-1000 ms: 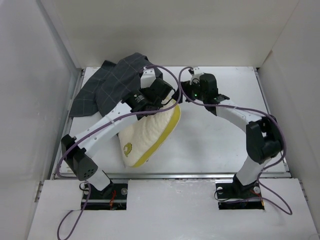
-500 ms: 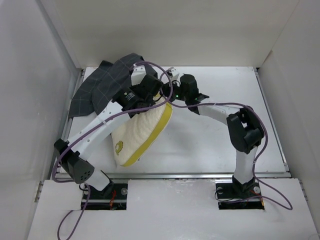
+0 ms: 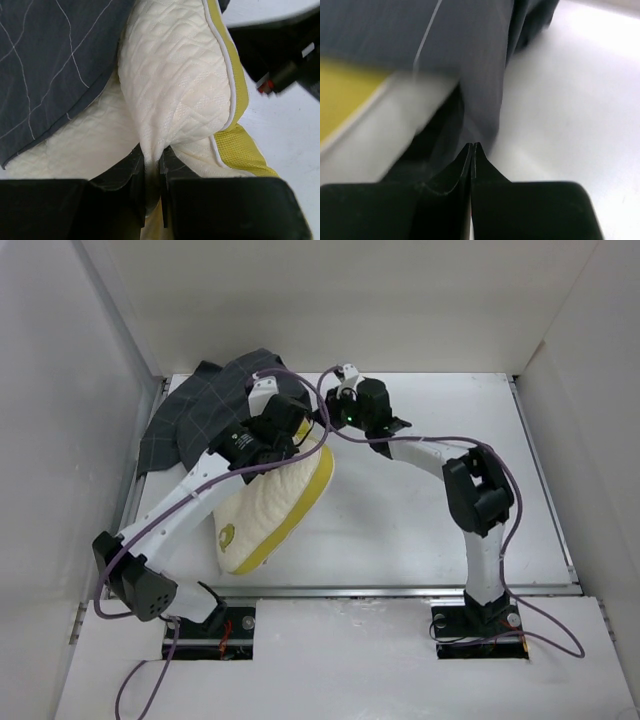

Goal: Put the pillow into the pillowcase

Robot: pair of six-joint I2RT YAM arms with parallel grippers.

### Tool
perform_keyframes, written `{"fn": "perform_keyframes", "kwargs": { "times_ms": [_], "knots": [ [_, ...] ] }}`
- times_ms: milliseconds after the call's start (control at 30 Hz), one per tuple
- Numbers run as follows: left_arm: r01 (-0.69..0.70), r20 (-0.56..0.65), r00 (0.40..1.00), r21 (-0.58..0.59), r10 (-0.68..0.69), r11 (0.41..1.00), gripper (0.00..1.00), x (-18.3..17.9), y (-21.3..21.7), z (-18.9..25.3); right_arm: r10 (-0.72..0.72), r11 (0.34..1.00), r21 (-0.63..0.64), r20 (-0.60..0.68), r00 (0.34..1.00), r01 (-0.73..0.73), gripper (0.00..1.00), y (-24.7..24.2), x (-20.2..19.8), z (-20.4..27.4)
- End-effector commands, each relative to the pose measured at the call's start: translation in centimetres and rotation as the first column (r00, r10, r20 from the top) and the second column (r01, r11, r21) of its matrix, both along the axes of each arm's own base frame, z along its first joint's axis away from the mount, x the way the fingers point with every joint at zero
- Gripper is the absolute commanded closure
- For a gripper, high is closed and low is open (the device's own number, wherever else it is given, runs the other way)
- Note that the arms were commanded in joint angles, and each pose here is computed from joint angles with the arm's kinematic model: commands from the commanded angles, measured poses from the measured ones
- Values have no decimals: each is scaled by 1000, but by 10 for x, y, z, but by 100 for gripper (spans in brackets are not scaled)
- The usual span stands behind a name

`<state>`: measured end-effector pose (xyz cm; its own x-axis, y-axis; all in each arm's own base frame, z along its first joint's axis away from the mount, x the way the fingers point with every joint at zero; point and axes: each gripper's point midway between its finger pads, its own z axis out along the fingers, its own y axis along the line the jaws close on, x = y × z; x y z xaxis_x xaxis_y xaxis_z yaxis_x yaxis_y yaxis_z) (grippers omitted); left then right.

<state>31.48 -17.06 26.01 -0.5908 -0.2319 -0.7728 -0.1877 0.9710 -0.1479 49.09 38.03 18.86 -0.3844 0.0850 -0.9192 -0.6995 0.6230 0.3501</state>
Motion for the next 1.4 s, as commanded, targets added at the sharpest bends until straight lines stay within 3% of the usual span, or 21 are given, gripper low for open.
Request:
{"fn": "perform_keyframes", "kwargs": {
  "times_ms": [0,67,133,200,233,300,400,533,600,700,733,767,967,1167,1367],
  "knots": [
    [-17,101,995,-59,23,998,100,26,2,17,136,990,33,90,987,-139,100,-9,-48,52],
    [-44,107,993,-56,50,997,100,45,3,4,193,981,14,20,981,-193,100,-22,-86,27],
    [-133,94,986,-42,136,990,100,72,11,-12,219,975,40,28,975,-220,100,-36,-120,50],
    [-200,109,973,-21,201,980,100,90,15,-16,275,961,35,-85,958,-273,100,-47,-168,19],
    [-240,112,964,-10,239,971,100,106,16,-19,271,961,76,-67,960,-266,100,-57,-187,42],
    [-262,88,962,32,258,965,100,115,19,-23,250,967,79,-86,964,-243,100,-66,-213,33],
    [-194,60,980,34,192,980,100,111,6,-16,143,988,56,-43,989,-140,100,-75,-200,44],
    [-111,136,985,1,109,994,100,73,-4,10,59,996,-63,-91,994,-65,100,-82,-163,29],
    [17,166,986,-63,-6,998,100,48,-19,30,9,997,-71,-87,996,-16,100,-92,-152,29],
    [176,239,960,-125,-143,976,100,23,-39,63,-200,976,-97,-29,979,196,100,-126,-124,47],
    [207,256,952,-132,-168,969,100,18,-44,72,-214,973,-100,-27,977,210,97,-128,-122,50],
    [234,258,946,-125,-196,964,100,11,-47,77,-220,971,-102,-7,975,218,83,-130,-115,55],
    [422,279,884,-129,-376,897,100,-29,-68,105,-33,992,-122,30,999,37,63,-97,-106,50],
    [490,273,855,-152,-440,859,100,-47,-73,118,39,996,-87,137,990,-27,23,-83,-106,72],
    [487,264,860,-168,-437,857,100,-51,-74,119,232,973,-45,172,957,-227,17,-49,-117,71]
  ]
}}
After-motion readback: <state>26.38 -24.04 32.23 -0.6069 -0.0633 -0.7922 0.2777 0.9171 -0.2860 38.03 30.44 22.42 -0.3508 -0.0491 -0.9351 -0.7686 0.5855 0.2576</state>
